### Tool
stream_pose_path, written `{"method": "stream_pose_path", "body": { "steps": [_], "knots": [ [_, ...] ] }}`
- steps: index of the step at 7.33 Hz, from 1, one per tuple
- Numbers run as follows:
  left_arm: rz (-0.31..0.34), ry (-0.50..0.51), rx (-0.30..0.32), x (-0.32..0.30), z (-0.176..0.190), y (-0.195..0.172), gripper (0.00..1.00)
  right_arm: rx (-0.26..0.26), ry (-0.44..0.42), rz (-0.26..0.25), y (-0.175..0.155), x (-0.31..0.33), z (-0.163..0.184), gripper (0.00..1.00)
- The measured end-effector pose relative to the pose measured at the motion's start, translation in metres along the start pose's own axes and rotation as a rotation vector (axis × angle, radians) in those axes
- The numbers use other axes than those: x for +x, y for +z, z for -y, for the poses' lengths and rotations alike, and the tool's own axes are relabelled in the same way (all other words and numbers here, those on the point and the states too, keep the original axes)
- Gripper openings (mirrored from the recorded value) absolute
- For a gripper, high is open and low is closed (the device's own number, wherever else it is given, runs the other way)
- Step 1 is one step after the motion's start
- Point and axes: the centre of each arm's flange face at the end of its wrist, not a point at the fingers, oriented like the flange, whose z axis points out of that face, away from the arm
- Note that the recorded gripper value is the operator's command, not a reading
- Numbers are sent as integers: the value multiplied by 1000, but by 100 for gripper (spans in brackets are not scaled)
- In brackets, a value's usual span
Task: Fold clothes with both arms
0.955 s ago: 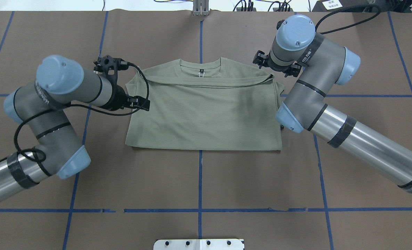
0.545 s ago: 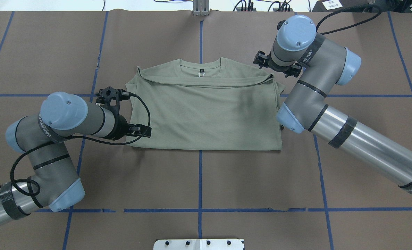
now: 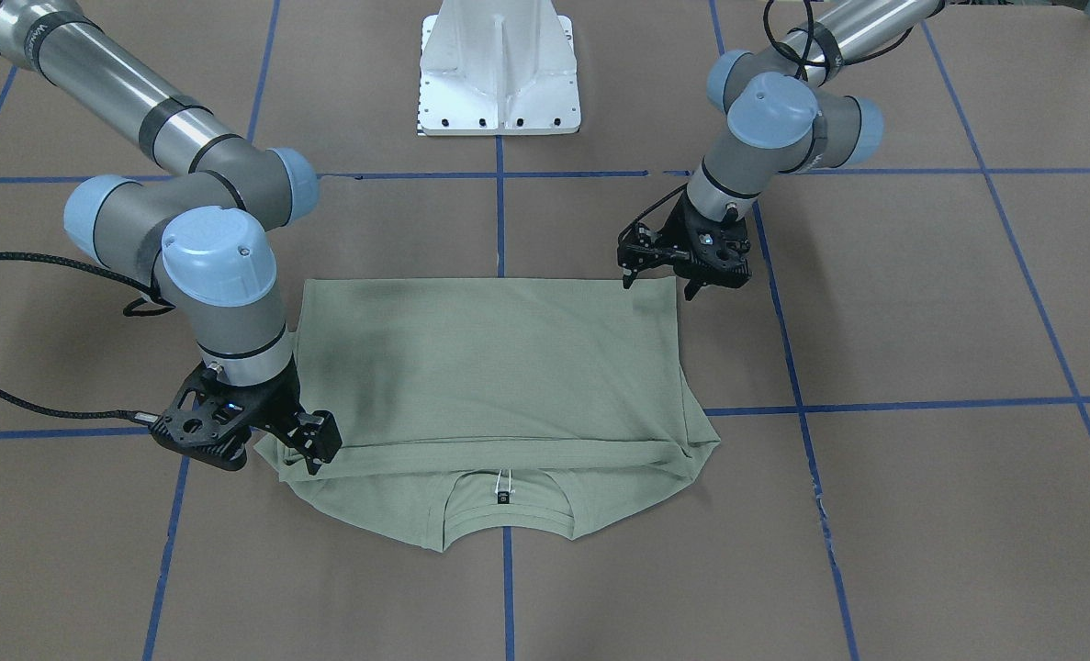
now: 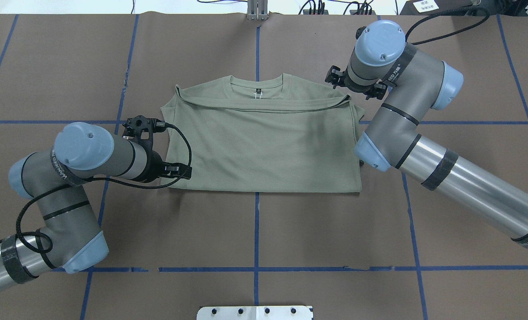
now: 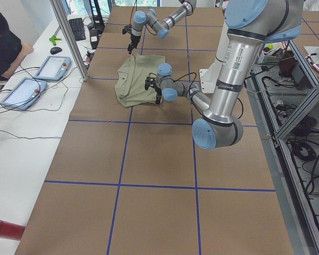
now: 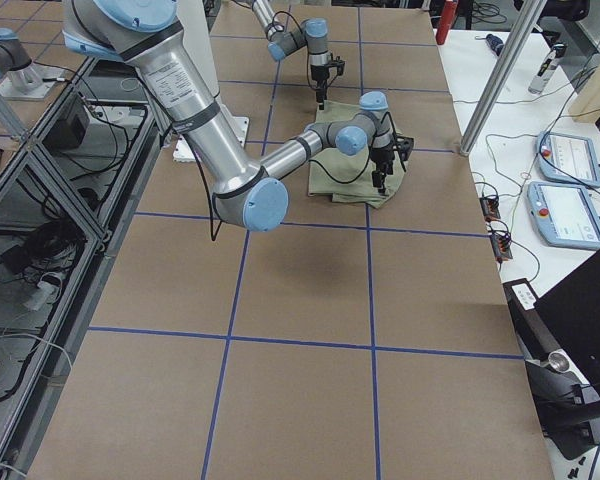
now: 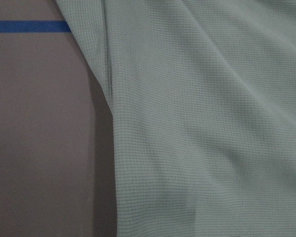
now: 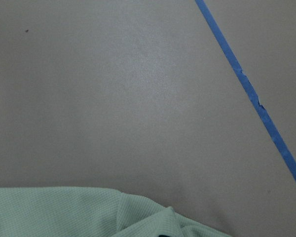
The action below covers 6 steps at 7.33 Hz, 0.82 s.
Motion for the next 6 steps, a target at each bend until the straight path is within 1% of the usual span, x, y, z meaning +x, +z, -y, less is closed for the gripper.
{"method": "stream_pose_path", "body": {
  "steps": [4,5,6],
  "knots": [
    [2,1,-2,-2,-2,-1,0,1,0,3,-1,-1,1,100],
    [8,9,2,-8,1,-4,0,1,0,4,-1,0,1,100],
    [21,36,16,-20,11,-9,0,1,0,4,-1,0,0,100]
  ]
}}
